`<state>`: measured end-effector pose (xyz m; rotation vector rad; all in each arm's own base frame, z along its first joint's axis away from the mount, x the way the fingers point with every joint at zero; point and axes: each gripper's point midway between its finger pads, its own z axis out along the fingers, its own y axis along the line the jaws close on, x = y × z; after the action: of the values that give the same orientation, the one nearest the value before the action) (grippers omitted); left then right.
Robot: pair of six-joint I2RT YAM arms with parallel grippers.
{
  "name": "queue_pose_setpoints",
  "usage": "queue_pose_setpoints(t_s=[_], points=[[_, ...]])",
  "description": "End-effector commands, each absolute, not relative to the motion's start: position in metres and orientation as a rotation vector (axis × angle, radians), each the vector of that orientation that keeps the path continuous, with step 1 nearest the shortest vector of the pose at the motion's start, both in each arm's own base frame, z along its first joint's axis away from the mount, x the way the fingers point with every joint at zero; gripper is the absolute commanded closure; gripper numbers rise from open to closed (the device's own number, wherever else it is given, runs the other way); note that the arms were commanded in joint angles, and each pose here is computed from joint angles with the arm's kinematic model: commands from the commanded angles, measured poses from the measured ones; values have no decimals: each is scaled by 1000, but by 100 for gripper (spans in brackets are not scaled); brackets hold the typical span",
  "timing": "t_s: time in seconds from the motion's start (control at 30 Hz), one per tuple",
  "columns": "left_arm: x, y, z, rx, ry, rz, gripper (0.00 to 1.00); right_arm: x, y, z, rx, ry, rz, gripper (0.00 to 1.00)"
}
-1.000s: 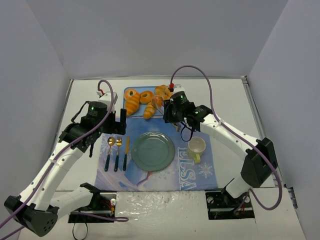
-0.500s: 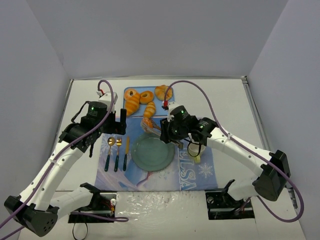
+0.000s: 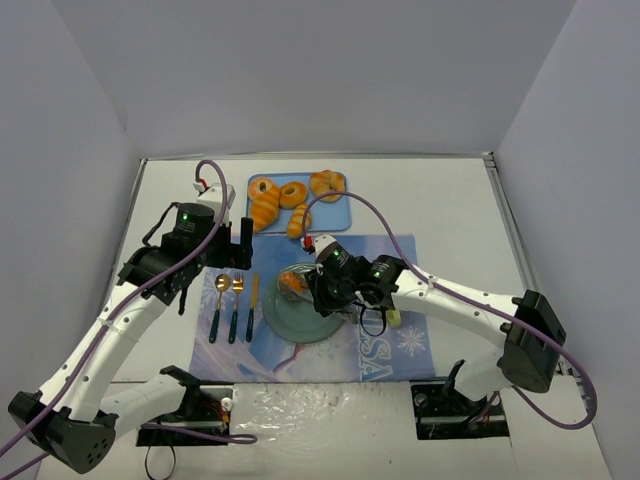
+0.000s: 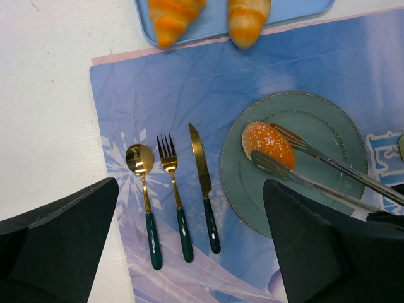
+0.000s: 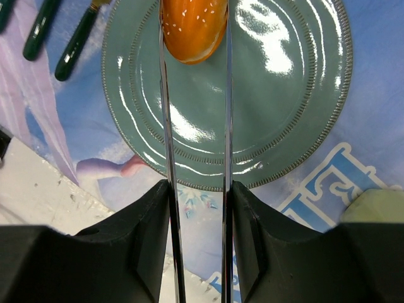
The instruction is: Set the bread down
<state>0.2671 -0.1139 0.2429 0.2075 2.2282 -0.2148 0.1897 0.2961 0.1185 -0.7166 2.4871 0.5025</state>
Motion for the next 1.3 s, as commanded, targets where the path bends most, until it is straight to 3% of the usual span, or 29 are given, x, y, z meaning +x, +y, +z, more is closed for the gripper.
queue_pose_setpoints(t_s=[0.0, 0.4, 1.27], points=[[275, -115, 261, 178, 2160, -232, 3, 199, 298, 117, -671, 2452, 436, 69], [275, -114, 260, 179, 2162, -229, 3, 197, 300, 122, -689, 2437, 426, 50], [275, -114, 262, 179, 2156, -231, 3, 193, 307, 174, -684, 2343, 541, 50]])
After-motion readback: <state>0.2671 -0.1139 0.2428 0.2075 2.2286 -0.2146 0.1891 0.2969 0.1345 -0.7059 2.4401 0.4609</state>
